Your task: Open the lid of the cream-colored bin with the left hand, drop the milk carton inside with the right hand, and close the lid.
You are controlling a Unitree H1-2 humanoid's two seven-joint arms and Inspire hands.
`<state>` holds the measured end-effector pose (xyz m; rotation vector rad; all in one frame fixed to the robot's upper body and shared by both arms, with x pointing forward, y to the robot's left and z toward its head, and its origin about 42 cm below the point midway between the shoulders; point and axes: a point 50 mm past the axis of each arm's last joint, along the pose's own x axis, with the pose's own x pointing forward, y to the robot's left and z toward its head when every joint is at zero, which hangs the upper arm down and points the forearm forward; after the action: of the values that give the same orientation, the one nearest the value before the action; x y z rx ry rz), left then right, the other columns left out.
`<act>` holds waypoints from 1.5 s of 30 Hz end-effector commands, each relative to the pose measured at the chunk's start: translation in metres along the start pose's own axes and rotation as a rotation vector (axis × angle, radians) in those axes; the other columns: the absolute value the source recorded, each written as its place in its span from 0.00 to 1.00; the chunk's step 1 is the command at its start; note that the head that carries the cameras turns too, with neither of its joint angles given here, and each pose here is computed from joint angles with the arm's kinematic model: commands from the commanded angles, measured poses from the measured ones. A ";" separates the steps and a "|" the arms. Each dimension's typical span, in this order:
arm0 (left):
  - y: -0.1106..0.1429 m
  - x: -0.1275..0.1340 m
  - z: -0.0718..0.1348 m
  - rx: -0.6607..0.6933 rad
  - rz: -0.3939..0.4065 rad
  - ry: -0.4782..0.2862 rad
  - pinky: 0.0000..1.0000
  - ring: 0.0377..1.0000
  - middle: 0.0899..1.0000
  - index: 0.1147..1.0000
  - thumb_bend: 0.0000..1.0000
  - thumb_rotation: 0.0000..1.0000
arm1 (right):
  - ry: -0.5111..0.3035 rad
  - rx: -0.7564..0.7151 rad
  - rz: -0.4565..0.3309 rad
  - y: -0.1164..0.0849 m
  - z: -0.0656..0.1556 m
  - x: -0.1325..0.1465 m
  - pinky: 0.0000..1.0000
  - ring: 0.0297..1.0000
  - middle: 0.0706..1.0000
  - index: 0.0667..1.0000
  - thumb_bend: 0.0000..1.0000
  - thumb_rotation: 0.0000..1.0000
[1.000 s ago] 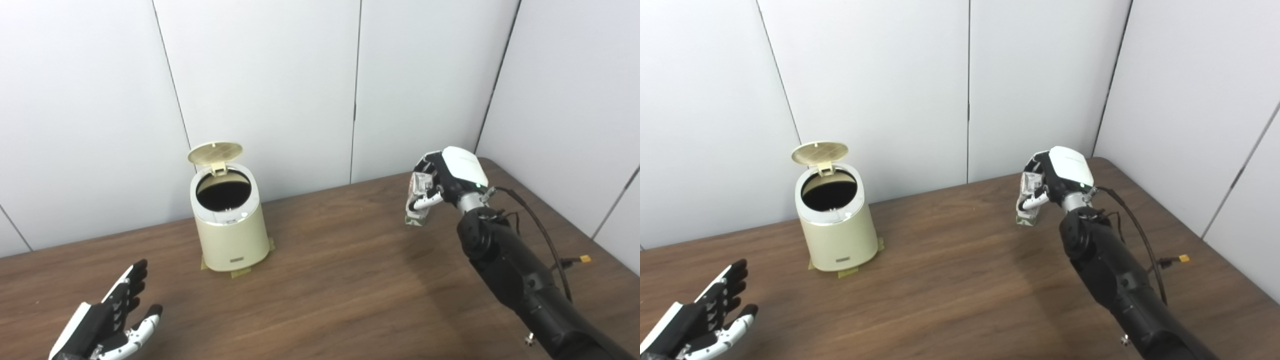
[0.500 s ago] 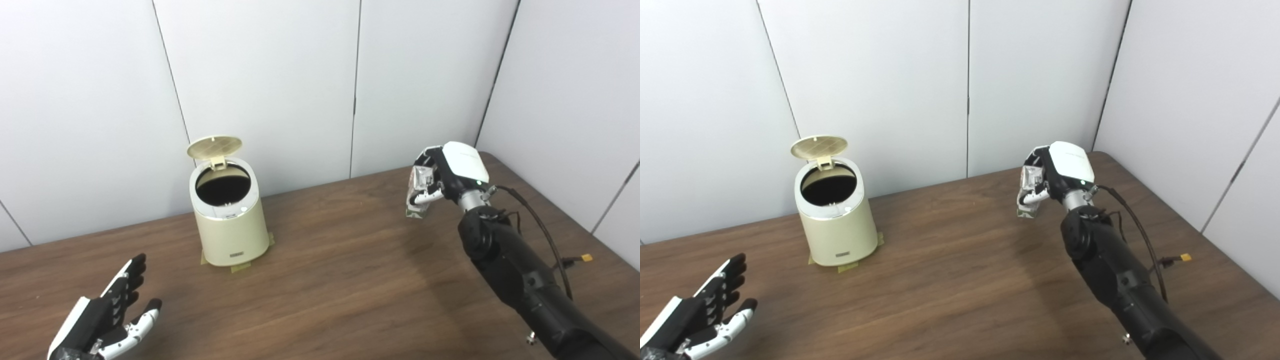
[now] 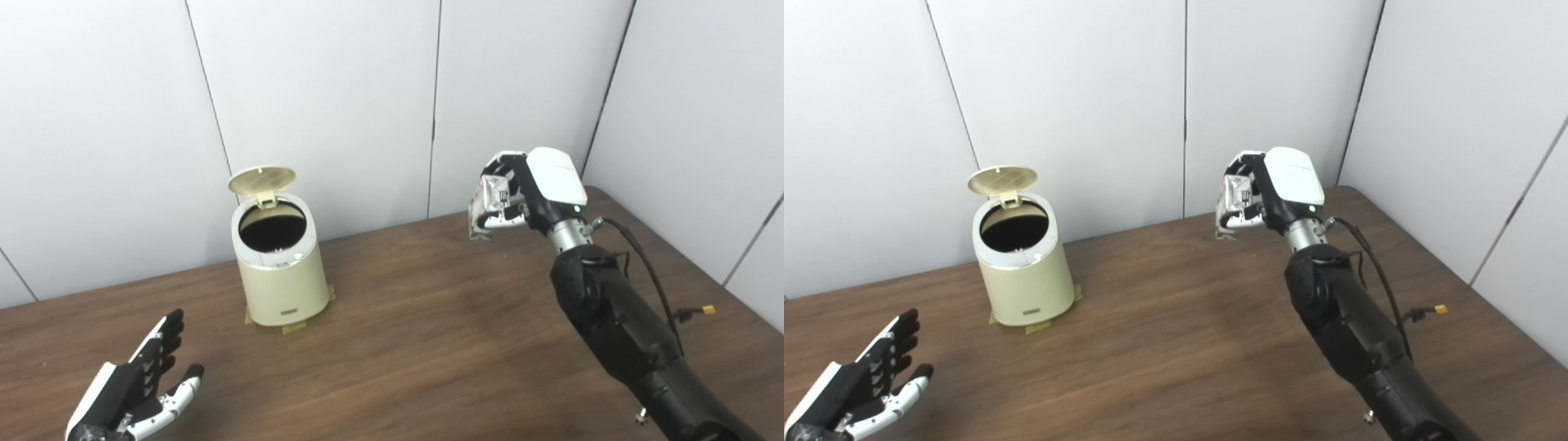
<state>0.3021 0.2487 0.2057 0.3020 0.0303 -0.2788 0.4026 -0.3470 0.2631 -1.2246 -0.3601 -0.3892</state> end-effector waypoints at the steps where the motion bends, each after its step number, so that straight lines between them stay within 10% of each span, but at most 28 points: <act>1: 0.005 0.003 0.012 0.024 0.026 -0.047 1.00 1.00 0.99 1.00 0.22 0.09 | -0.118 0.033 -0.134 -0.029 0.028 0.021 0.30 0.37 0.47 0.50 0.49 0.00; 23: -0.025 0.004 -0.011 0.037 0.075 0.013 0.98 0.98 0.97 1.00 0.34 0.49 | -0.398 0.297 -0.217 -0.026 0.145 0.031 0.33 0.37 0.48 0.49 0.50 0.00; 45: -0.048 0.005 -0.016 -0.003 0.121 0.025 0.97 0.97 0.97 1.00 0.39 0.54 | -0.555 0.430 -0.289 -0.018 0.218 0.056 0.33 0.36 0.47 0.48 0.50 0.00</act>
<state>0.2886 0.2078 0.1651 0.2972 0.0924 -0.1630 0.4304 -0.1608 0.3383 -0.8748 -0.9386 -0.1678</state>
